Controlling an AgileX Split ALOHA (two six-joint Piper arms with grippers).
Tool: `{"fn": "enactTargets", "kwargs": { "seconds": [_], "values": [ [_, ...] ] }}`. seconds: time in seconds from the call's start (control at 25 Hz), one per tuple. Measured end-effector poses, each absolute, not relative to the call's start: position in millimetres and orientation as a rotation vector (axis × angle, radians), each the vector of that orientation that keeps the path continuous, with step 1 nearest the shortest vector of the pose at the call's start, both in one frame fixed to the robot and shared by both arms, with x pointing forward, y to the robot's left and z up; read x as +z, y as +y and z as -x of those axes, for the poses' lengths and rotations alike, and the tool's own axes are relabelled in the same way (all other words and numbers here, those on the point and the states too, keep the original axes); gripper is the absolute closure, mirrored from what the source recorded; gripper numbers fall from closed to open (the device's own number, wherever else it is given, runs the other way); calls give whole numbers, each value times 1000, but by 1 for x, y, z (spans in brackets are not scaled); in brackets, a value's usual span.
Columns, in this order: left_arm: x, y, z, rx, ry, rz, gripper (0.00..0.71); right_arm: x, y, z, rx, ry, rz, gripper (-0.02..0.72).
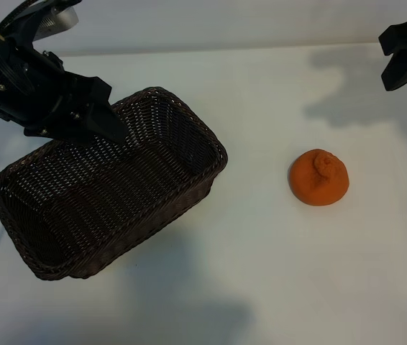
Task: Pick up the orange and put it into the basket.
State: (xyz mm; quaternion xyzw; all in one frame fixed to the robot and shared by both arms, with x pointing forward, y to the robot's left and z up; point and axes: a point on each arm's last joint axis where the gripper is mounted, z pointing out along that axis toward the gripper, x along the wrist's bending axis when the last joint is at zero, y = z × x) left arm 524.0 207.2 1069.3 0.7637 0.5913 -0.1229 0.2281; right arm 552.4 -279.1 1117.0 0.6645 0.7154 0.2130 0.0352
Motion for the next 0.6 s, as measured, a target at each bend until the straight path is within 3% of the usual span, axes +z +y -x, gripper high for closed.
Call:
{"fn": "enactTargets", "kwargs": {
  "seconds": [0.6],
  "values": [
    [1069,207,-526,-318,1628,-2092,143,1117,-277,-552,679,2201,-2052,270]
  ]
}}
